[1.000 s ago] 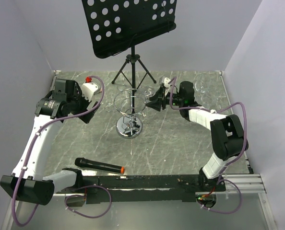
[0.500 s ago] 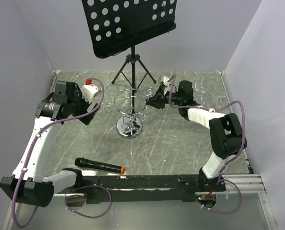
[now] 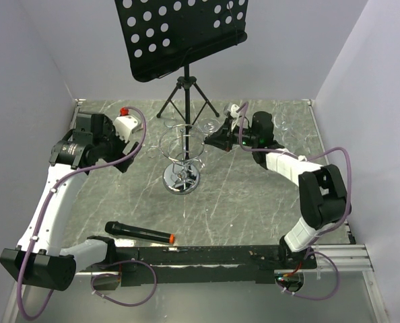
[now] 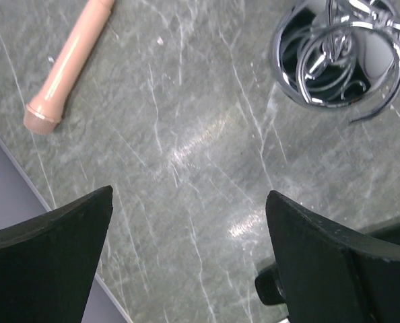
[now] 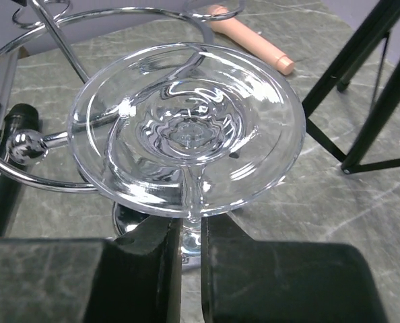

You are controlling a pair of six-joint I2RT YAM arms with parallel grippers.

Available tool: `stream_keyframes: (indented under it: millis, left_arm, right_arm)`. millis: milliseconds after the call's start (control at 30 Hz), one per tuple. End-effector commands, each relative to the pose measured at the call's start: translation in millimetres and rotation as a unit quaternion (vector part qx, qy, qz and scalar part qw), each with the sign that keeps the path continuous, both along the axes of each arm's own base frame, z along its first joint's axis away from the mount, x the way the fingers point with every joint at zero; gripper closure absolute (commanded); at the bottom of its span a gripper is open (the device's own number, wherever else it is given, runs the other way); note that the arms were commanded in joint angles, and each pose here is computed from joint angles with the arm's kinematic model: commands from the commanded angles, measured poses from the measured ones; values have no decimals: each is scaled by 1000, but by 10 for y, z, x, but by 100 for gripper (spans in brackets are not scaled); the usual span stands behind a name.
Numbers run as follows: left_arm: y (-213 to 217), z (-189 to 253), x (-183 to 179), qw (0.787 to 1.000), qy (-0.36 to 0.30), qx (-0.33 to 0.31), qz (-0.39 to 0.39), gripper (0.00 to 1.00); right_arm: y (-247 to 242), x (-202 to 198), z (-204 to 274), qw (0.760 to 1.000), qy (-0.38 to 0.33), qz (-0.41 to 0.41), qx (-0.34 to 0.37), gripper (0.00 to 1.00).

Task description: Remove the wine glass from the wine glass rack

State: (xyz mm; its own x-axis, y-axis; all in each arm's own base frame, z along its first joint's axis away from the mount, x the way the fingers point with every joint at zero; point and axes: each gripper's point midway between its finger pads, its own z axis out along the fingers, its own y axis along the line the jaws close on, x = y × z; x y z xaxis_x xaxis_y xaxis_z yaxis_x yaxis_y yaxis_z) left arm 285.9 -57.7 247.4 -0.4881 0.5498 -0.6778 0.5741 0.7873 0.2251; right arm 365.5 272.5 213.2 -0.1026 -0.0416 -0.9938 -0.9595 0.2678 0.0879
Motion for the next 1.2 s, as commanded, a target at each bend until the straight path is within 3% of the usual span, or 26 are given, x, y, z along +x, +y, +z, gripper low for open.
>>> stream_keyframes:
  millis: [0, 267, 500, 933, 1167]
  left_arm:
    - [-86, 189, 162, 998, -51, -20, -23, 0]
    - [-157, 605, 387, 984, -168, -15, -61, 0]
    - [-275, 1017, 459, 964, -249, -34, -89, 0]
    - [-426, 1017, 358, 964, -234, -63, -104, 0]
    - [-512, 1101, 269, 961, -241, -78, -111, 0]
  right_arm:
    - [-95, 25, 586, 996, -81, -30, 12, 100]
    - [-260, -90, 617, 996, -52, -67, -17, 100]
    - [-506, -116, 485, 987, -6, -151, -47, 100]
    - [-432, 269, 518, 983, 0, -184, -21, 100]
    - [-488, 414, 578, 971, 46, -234, 7, 100]
